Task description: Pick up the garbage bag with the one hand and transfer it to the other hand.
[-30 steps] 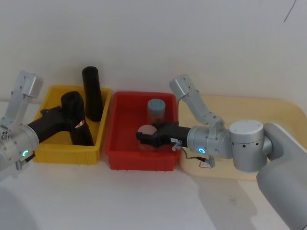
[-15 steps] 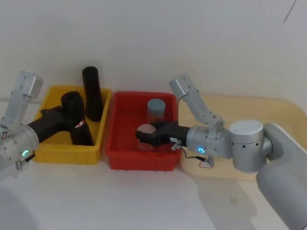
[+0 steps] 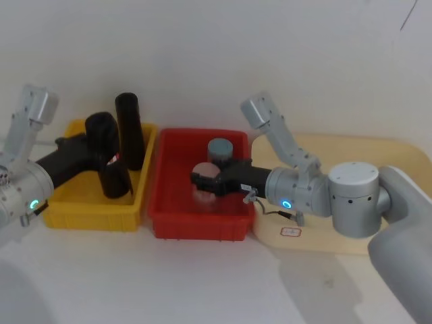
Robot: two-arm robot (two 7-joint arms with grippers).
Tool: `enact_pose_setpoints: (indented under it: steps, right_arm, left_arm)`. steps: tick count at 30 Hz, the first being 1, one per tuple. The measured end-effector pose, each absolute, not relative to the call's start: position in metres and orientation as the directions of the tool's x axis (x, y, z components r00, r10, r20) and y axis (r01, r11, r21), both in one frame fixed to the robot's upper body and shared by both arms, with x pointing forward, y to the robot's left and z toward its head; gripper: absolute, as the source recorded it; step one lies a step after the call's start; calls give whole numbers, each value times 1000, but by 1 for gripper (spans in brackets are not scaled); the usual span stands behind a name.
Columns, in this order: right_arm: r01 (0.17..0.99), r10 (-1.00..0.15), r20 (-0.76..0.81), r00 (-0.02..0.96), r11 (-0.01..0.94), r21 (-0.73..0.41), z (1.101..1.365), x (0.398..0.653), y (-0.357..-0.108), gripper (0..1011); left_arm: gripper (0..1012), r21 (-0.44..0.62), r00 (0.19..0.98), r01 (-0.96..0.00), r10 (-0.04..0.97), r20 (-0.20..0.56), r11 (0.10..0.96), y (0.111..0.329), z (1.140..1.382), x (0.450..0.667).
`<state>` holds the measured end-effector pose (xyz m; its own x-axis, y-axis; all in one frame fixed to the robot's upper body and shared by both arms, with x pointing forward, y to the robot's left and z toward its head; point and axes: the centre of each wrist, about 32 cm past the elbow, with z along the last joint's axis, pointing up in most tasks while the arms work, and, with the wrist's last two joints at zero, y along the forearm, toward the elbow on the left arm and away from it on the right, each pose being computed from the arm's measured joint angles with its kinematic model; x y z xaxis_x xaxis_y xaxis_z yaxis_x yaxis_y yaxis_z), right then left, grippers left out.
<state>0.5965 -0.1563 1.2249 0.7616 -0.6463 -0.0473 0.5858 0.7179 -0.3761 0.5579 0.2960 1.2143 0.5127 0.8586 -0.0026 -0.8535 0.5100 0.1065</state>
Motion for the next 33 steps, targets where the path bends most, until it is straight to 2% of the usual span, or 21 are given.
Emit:
enact_pose_setpoints:
  steps: [11, 18, 20, 26, 33]
  right_arm:
    - [647, -666, 50, 745, 702, -299, 1263, 581, -168, 646]
    - [712, -707, 132, 695, 651, -262, 1291, 564, -184, 646]
    - [726, -716, 149, 682, 639, -256, 1296, 560, -187, 646]
    - [790, -762, 219, 610, 565, -237, 1318, 541, -206, 646]
    - [844, -802, 266, 534, 485, -230, 1332, 523, -222, 646]
  left_arm:
    - [379, -17, 533, -845, 844, 64, 535, 292, 1264, 557]
    - [379, -108, 580, -801, 808, 107, 589, 283, 1300, 570]
    - [379, -114, 585, -796, 803, 110, 595, 282, 1302, 571]
    - [379, -162, 646, -735, 752, 128, 659, 264, 1321, 590]
    - [379, -186, 713, -665, 689, 130, 723, 239, 1331, 610]
